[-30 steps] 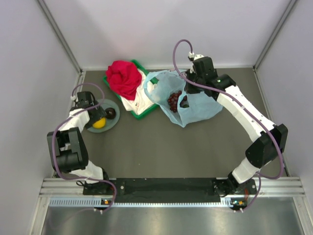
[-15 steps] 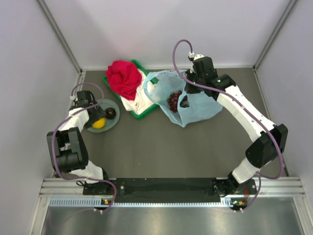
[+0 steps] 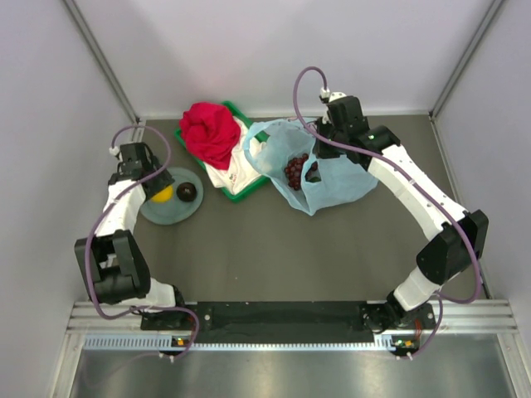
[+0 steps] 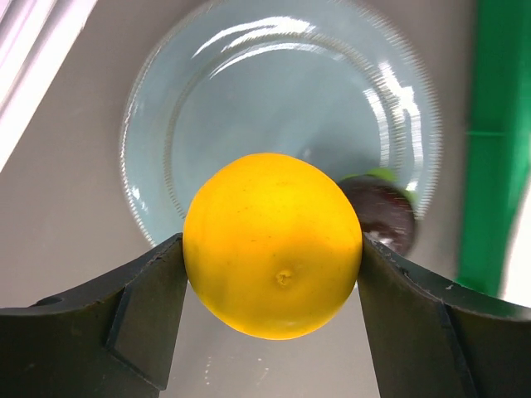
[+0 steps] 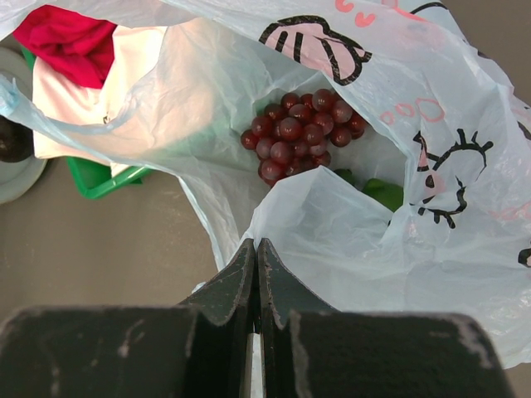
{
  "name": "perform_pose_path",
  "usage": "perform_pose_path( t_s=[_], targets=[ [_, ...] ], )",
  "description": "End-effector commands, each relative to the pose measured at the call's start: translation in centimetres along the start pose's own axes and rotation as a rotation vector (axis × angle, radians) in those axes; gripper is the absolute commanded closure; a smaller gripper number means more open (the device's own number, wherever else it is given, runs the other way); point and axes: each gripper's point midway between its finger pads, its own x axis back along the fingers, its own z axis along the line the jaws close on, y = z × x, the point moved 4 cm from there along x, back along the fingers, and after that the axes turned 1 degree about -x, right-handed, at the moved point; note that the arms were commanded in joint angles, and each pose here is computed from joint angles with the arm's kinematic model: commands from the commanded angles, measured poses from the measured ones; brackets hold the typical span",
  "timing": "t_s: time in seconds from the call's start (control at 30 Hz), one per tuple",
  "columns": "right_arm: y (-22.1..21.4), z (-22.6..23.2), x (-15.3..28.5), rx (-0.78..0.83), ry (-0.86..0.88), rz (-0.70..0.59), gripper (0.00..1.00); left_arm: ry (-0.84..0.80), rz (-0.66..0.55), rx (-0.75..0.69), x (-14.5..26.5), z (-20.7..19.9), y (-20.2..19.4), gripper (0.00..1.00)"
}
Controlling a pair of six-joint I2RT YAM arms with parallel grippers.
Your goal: Place the fruits into the plastic bag
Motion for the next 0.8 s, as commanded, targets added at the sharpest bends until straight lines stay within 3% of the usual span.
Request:
perform_pose_path(
  t_s=[0.0, 0.43, 0.63, 0.77],
  targets=[
    [1.7, 0.4, 1.3, -0.03, 0.034, -0.069, 1.0, -0.109, -0.144, -0.02, 2.9, -1.8, 4.2, 0.57],
    [1.7, 0.3, 1.8, -0.06, 0.024, -0.08, 1.0, -0.284, -0.274, -0.057, 7.3, -5.1, 8.0, 0.58],
    [1.5, 0.2, 1.7, -0.066, 0.016, -0.072, 1.0, -0.429, -0.344, -0.132, 10.2, -10.6, 9.2, 0.6],
    [1.7, 0.2, 1.8, -0.073, 0.014, -0.079, 1.0, -0.569, -0.358, -0.233, 13.0, -17.5, 7.4, 0.59]
  ],
)
